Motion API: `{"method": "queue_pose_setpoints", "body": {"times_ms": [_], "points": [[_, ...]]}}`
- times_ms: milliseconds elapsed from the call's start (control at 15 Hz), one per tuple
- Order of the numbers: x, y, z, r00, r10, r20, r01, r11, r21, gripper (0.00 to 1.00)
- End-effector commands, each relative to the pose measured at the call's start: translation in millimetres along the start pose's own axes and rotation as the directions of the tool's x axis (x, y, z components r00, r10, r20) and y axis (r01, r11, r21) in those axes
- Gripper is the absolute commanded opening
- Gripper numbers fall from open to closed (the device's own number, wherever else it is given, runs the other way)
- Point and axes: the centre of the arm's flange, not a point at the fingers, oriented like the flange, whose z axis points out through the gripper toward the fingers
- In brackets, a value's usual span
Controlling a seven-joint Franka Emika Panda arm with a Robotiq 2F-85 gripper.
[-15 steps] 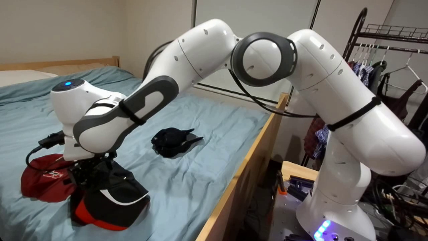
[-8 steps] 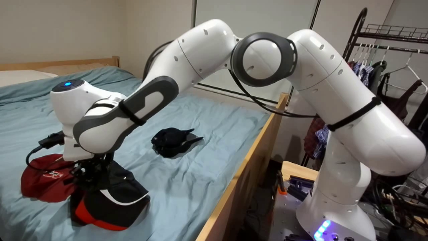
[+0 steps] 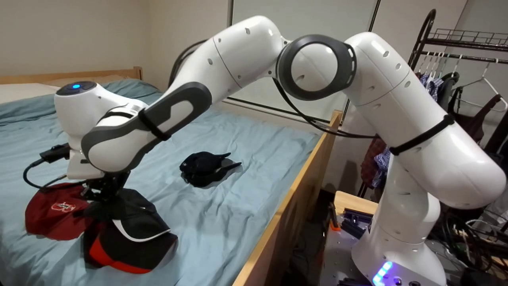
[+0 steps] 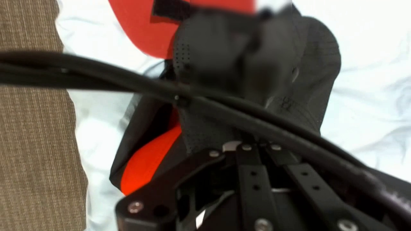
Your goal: Turn the caps on the bed
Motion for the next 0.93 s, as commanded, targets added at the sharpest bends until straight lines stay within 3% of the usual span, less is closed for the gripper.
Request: {"method": "queue_pose_setpoints", "body": {"times_ms": [0,200,400,667,867], "points": [[-21,-9,-50,0.994,0.071,0.088,-0.073,0.997,0.020,0.04],[-44,-4,-77,0.982,0.091,0.166,-0.092,0.996,-0.004,0.03],[-65,21,-93,0.971,0.037,0.238,-0.038,0.999,-0.002,0.04],[-81,59,-99,0.940,-0.080,0.333,0.043,0.992,0.116,0.04],[-87,69,-93,0.926,-0.088,0.366,0.016,0.981,0.195,0.04]]}}
